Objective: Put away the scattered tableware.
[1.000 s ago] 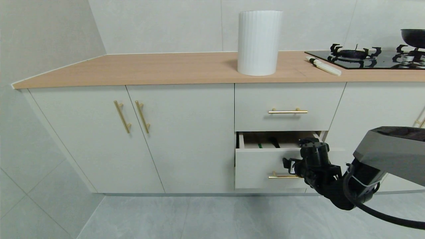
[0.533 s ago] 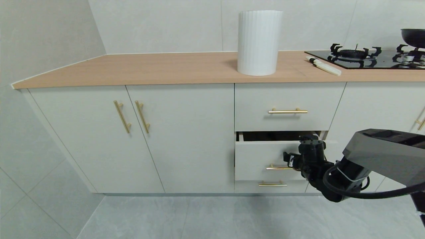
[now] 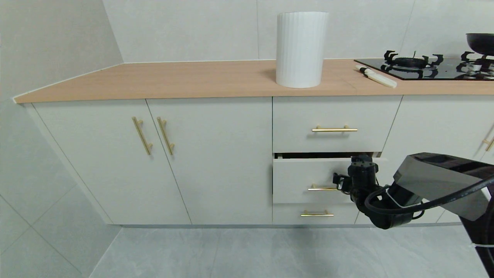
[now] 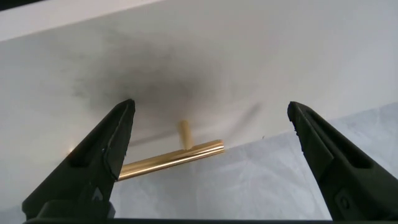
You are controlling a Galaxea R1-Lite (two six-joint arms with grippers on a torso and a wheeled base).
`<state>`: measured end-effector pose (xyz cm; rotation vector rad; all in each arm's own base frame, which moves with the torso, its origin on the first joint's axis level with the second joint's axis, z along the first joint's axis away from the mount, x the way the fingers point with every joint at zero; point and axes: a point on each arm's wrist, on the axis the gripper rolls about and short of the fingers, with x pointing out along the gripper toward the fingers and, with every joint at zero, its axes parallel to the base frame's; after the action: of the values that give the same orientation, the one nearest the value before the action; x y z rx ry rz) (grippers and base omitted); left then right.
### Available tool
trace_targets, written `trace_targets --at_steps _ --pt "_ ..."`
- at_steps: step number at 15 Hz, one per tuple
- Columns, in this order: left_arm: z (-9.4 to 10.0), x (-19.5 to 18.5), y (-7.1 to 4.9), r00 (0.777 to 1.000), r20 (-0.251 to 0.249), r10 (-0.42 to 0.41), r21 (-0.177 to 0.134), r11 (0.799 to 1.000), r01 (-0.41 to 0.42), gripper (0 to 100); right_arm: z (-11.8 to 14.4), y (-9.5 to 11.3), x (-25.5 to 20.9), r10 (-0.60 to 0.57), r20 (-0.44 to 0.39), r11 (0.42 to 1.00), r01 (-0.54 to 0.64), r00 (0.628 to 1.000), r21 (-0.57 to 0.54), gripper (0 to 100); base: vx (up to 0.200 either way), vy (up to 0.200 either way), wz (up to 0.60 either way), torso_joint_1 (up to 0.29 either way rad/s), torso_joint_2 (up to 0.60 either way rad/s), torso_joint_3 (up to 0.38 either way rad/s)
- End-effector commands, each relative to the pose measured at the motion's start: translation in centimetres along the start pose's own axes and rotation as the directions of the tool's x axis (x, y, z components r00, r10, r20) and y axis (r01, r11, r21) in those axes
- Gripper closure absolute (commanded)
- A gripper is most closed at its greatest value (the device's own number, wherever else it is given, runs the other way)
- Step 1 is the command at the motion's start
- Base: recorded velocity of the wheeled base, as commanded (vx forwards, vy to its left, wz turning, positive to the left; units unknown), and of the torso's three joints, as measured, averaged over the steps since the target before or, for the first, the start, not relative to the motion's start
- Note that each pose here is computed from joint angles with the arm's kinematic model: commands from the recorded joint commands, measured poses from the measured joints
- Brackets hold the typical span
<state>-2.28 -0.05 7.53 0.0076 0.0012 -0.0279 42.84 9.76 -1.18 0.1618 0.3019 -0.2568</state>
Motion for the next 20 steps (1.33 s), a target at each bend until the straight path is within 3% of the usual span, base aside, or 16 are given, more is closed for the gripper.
trace_targets --at_steps 1,13,20 --pt "0.0 0.0 0.0 1.0 0.0 0.0 0.0 1.0 0.0 0 -0.2 -0.2 0.6 -0.012 0.008 1.0 0.012 1.0 0.002 0 0.0 0.0 0.0 0.0 0.0 0.0" --pt "0.0 0.0 0.0 1.0 0.0 0.0 0.0 1.0 0.0 0 1.4 0.7 3.5 -0.017 0.104 1.0 0.016 0.994 0.011 0 0.0 0.0 0.0 0.0 0.0 0.0" --pt "0.0 0.0 0.0 1.0 0.0 0.0 0.0 1.0 0.0 0 1.4 0.8 3.9 -0.018 0.115 1.0 0.018 0.993 -0.002 0 0.0 0.0 0.0 0.0 0.0 0.0"
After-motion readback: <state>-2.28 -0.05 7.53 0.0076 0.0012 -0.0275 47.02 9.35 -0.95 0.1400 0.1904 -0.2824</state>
